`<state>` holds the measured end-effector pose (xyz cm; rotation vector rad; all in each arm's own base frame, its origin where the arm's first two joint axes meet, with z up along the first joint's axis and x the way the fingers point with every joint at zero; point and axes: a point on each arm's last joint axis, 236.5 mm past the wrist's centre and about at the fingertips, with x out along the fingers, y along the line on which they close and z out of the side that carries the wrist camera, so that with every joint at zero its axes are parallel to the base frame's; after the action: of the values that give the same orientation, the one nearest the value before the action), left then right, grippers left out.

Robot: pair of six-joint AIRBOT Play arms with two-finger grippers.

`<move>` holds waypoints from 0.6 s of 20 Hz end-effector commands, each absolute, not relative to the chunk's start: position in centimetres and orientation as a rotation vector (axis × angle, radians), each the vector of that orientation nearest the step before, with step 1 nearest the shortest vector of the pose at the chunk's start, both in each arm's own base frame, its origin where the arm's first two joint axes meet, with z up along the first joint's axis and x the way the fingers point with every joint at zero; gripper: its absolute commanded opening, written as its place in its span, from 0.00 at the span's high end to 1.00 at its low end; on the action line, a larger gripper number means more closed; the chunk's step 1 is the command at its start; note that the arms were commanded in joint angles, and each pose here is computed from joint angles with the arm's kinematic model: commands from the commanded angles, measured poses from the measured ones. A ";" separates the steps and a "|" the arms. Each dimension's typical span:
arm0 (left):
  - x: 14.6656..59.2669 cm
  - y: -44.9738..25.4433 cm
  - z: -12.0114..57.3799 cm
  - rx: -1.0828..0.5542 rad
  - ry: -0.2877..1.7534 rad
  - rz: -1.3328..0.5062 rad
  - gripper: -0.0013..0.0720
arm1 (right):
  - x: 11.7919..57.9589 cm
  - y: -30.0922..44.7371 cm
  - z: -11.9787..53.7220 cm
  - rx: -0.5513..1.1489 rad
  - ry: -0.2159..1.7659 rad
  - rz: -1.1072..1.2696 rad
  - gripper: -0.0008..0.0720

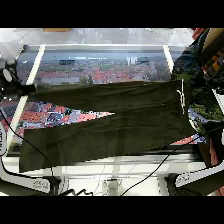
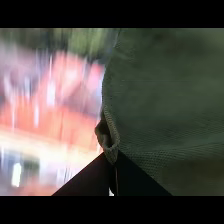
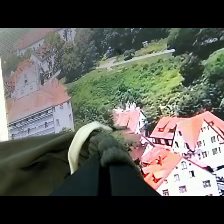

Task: Fold the clothes and pants, and hang the long-sleeved shirts on hangers.

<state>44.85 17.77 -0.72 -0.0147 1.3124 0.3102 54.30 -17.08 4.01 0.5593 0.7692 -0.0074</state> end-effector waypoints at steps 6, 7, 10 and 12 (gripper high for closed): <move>39.3 20.3 -5.1 -0.073 1.549 0.359 0.96 | 54.2 -17.2 4.0 0.556 0.771 -0.011 0.94; 40.1 20.4 -5.0 -0.061 1.518 0.357 0.96 | 54.3 -17.1 4.0 0.556 0.771 -0.009 0.94; 42.0 20.7 -4.8 -0.031 1.439 0.355 0.96 | 54.5 -16.5 4.0 0.549 0.771 0.000 0.94; 42.7 20.9 -4.6 -0.029 1.408 0.365 0.96 | 54.8 -16.2 4.1 0.543 0.766 0.002 0.94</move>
<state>41.26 20.45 -4.83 -0.0420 1.4712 0.3535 54.49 -16.61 3.97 0.5508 0.7720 -0.0024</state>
